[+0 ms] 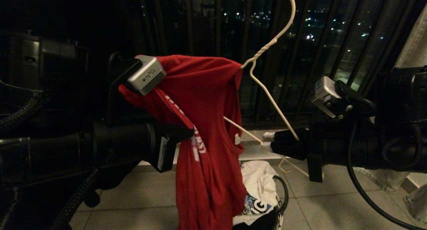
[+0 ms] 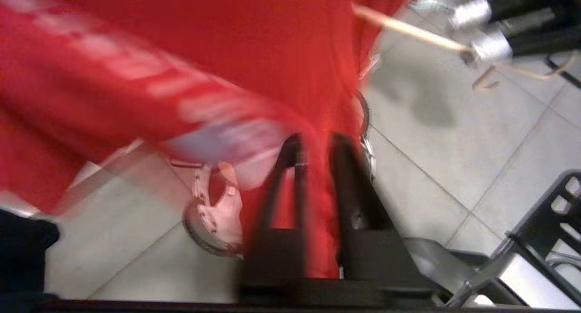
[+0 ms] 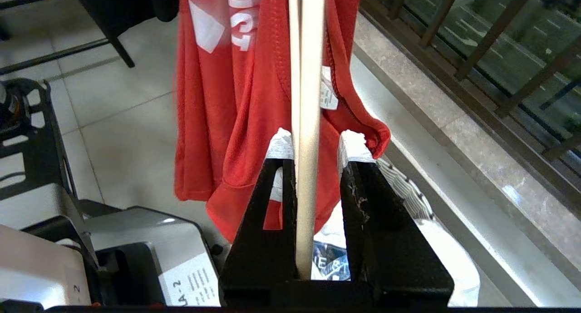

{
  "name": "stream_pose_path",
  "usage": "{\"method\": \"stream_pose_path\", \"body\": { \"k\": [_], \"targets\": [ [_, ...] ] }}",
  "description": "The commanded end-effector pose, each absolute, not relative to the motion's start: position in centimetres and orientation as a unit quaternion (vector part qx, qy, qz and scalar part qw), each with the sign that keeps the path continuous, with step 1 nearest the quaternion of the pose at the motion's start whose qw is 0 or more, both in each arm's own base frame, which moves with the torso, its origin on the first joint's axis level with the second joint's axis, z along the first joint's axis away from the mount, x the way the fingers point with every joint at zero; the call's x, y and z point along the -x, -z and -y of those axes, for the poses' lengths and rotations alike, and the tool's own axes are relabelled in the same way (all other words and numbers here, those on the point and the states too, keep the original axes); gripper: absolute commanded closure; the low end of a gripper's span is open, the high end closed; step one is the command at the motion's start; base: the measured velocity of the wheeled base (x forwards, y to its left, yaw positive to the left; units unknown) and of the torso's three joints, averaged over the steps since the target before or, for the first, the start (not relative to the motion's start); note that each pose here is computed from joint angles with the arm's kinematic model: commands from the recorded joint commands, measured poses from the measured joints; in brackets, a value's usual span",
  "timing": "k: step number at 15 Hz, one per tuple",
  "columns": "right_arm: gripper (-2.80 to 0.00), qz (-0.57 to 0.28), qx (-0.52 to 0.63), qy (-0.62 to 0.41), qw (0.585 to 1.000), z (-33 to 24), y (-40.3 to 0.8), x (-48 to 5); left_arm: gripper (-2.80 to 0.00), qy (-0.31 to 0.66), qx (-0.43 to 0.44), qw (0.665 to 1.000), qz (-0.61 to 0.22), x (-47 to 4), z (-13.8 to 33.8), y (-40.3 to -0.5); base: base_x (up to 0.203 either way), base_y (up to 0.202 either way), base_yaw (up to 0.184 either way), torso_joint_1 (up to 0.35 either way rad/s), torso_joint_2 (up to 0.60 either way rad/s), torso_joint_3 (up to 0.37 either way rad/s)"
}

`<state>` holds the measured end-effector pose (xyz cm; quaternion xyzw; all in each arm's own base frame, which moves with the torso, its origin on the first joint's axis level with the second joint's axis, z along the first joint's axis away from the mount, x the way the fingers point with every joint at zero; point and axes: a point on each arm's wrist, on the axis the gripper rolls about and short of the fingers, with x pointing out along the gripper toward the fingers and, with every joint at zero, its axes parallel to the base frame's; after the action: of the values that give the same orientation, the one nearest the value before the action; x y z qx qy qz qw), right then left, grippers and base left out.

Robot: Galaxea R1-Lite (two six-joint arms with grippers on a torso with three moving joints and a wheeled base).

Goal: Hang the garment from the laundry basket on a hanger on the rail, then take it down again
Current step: Hang the clothes on the clothes rack

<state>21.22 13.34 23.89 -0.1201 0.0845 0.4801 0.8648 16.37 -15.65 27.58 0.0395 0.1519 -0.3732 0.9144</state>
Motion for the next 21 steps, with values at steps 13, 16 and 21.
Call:
{"method": "stream_pose_path", "body": {
  "k": [13, 16, 21],
  "targets": [
    [0.00, -0.086, 0.119, -0.477, 0.867, -13.2, -23.9, -21.5, -2.80, 0.320, -0.029, 0.939, -0.125, -17.7, 13.6, -29.1, 0.000, 0.000, 0.000, 0.000, 0.00, 0.000],
    [0.00, -0.082, 0.116, -0.474, 0.869, -13.0, -24.2, -21.6, -2.25, 0.314, -0.027, 0.941, -0.123, -17.9, 13.4, -29.2, 0.000, 0.000, 0.000, 0.000, 0.00, 0.000],
    [0.00, -0.079, 0.115, -0.467, 0.873, -12.7, -24.5, -21.8, 0.00, 0.303, -0.029, 0.944, -0.130, -18.7, 13.6, -28.8, 0.000, 0.000, 0.000, 0.000, 0.00, 0.000]
  ]
}}
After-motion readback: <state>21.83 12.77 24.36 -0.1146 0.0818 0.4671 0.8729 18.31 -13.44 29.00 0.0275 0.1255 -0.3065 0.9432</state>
